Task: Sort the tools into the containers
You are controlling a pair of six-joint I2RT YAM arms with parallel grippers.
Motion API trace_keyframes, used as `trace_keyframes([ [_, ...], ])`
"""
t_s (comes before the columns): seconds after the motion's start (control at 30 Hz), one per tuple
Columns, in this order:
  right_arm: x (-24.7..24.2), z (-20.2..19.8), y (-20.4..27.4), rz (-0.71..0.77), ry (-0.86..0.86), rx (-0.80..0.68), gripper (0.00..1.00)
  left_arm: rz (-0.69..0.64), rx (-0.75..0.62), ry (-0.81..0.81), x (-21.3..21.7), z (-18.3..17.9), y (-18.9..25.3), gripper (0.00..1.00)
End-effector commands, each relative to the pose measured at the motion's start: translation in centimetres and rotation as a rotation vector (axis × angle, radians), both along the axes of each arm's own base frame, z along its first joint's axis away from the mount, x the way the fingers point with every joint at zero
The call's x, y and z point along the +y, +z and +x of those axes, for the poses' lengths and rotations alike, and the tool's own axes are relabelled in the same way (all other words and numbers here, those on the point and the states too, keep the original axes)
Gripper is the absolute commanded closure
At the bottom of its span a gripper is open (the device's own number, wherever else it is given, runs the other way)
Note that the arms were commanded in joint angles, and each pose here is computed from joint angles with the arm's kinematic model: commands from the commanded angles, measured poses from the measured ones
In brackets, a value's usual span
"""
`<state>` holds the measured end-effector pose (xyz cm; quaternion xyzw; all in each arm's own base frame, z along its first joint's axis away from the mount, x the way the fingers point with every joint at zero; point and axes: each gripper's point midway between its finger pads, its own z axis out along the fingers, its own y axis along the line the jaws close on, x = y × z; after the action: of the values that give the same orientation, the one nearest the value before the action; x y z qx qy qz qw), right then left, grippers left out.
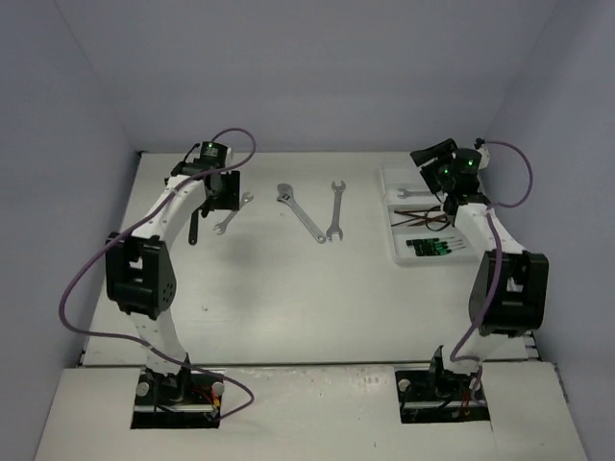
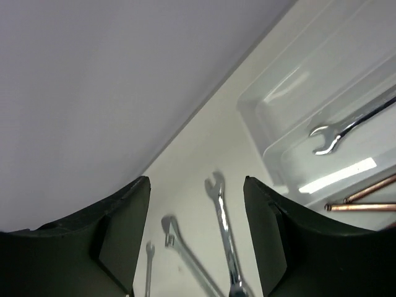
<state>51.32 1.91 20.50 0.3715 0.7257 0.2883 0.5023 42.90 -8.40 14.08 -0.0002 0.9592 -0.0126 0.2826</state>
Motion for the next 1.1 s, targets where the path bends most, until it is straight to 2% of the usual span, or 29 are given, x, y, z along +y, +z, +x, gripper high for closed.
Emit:
trace_keyframes([
  [0.0, 4.1, -5.2, 0.8, -0.093, 0.249, -0.053, 0.41, 0.074, 0.092, -0.16, 1.1, 3.5, -2.4, 0.5],
  [0.1, 5.3, -7.8, 0.5, -0.111, 0.306, -0.056, 0.41, 0.096, 0.137, -0.207, 2.1, 5.3, -4.4, 0.53],
  [0.23, 6.1, -10.2, -0.7, -0.102, 0.346, -0.029, 0.41, -0.006, 0.127, -0.239, 1.9, 7.5, -4.8, 0.53],
  [0.3, 6.3, -11.2, -1.2, -0.102, 0.355, -0.019, 0.41, -0.009, 0.129, -0.25, 1.9, 8.0, -5.3, 0.53],
  [0.73, 6.6, -12.4, -1.6, -0.093, 0.363, 0.003, 0.41, -0.006, 0.245, -0.281, 1.1, 6.7, -10.3, 0.53],
  [0.93, 6.8, -12.7, -1.4, -0.087, 0.369, 0.002, 0.41, 0.06, 0.277, -0.284, 1.1, 5.9, -11.4, 0.54],
  [1.03, 7.0, -12.9, -1.4, -0.084, 0.371, 0.004, 0.41, 0.041, 0.309, -0.276, 0.4, 5.3, -12.4, 0.64],
  [1.07, 7.5, -13.1, -1.4, -0.084, 0.383, 0.003, 0.41, 0.039, 0.315, -0.277, 0.1, 5.1, -12.6, 0.71],
])
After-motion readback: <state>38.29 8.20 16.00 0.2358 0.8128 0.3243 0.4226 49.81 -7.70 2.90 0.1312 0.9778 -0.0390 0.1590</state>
